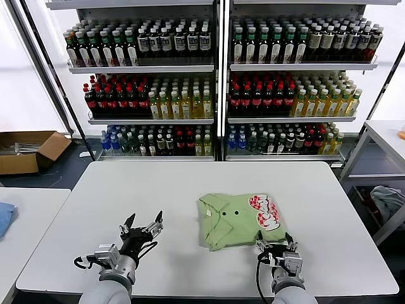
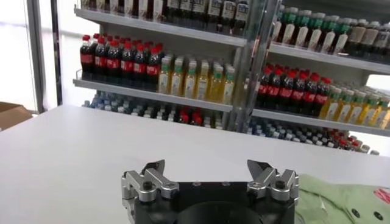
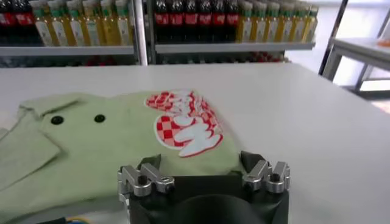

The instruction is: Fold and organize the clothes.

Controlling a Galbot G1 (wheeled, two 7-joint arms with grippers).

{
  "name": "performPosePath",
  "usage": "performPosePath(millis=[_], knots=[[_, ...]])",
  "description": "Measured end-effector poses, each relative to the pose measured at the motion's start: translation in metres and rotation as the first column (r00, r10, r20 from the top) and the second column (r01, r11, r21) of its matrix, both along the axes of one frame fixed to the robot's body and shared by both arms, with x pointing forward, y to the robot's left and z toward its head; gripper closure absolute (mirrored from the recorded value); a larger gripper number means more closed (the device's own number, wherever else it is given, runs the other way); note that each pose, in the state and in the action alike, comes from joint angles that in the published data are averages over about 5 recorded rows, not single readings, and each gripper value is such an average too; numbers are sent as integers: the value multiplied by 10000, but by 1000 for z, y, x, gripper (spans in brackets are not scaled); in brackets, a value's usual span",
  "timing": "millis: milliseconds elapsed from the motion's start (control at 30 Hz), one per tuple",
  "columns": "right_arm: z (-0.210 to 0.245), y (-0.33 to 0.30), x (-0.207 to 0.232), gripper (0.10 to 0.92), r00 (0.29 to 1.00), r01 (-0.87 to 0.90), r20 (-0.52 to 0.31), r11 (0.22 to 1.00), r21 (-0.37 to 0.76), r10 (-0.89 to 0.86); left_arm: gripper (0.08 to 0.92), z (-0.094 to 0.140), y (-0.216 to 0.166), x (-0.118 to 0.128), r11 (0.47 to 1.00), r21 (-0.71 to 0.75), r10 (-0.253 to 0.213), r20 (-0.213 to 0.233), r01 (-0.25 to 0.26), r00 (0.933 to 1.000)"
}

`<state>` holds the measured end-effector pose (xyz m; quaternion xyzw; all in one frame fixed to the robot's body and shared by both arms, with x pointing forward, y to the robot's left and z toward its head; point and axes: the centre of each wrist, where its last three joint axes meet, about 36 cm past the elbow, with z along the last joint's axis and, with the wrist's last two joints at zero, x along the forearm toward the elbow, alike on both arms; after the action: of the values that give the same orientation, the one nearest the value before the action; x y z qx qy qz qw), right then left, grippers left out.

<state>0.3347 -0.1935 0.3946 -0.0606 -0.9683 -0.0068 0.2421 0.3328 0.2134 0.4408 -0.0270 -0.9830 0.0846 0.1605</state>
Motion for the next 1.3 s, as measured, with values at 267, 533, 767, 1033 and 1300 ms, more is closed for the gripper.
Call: performPosePath(millis=[267,533,767,1033,1300], knots=[[-4,-1,-3,200,9994,201,-287,9990,408,-190,177,-2,0,-2,10000,-15,-18,-90,17,10000],[17,-3,-12,200,9997,154,199,9992,363,-161,177,-2,-2,-7,10000,-81,-27,-102,27,9999],[46,-5,-25,200,9878,10,1555,9979,-649,91,177,3,-4,-13,9998,-184,41,218,-37,9998],[48,-30,-36,200,9677,824,2513,9697,-2301,-226,177,6,0,-18,9994,-158,328,957,-314,9949],[44,-48,-41,200,9552,1718,2777,9559,-2384,-1024,177,5,6,-16,9977,-7,666,1585,-673,9851]])
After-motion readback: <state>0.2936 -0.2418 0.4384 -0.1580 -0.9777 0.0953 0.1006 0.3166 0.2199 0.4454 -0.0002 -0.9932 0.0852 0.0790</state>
